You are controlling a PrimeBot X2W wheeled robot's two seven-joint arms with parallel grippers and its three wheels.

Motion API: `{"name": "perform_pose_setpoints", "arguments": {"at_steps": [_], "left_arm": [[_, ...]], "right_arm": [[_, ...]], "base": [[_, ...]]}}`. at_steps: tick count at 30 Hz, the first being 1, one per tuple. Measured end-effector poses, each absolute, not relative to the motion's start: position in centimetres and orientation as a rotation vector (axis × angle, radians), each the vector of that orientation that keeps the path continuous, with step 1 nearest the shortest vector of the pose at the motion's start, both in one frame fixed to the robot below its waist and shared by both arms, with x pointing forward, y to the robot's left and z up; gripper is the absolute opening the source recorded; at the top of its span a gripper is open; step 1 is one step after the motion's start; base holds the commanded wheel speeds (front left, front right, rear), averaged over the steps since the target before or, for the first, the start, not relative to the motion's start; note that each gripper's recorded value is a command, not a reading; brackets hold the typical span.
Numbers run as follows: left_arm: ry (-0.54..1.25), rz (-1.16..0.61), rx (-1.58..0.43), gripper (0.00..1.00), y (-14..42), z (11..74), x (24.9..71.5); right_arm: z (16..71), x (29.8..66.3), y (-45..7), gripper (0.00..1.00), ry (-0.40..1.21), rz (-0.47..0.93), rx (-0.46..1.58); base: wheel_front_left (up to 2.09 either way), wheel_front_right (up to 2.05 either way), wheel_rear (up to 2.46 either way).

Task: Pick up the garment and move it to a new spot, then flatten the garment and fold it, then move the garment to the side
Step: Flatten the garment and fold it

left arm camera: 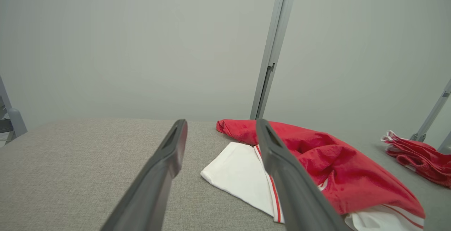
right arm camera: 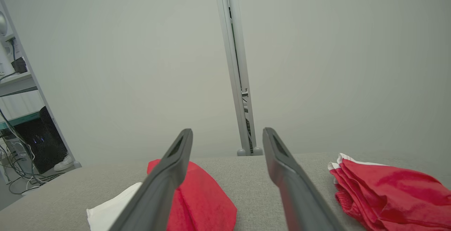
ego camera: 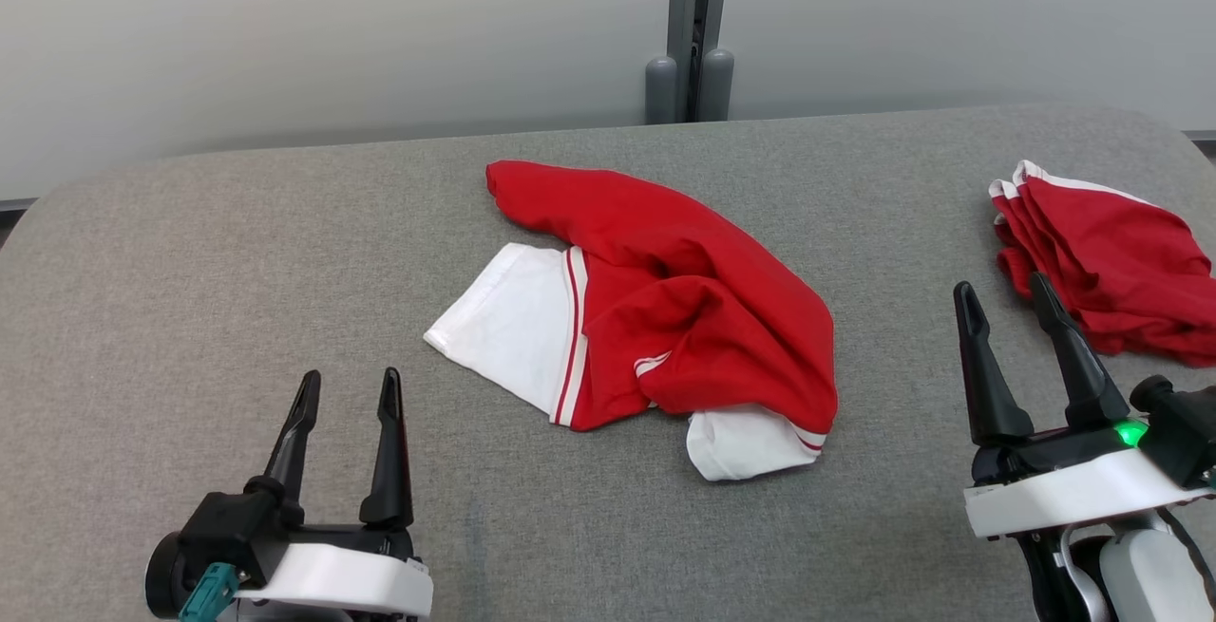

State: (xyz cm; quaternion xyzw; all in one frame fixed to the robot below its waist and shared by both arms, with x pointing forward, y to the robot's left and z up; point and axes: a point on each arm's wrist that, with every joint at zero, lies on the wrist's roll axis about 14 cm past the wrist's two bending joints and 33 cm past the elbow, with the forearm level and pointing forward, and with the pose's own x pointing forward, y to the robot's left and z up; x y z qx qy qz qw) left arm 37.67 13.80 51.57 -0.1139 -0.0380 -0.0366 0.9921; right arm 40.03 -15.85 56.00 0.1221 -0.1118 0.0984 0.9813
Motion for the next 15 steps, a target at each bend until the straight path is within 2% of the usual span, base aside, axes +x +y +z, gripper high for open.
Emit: {"name": "perform_pose_setpoints", "arguments": {"at_steps": [8,15], "left_arm": [[-0.053,-0.105,-0.225,1.0,12.9,50.6,37.9],[0.206,-0.313,-0.189,1.0,7.9,45.7,38.4]], "right_arm": [[55.6,40.0,-16.1,1.0,-0.216,0.187,0.241],[55.6,40.6,-16.4,1.0,-0.215,0.182,0.236]], "base": [[0.0,0.0,0.0],[0.0,0.0,0.0]]}}
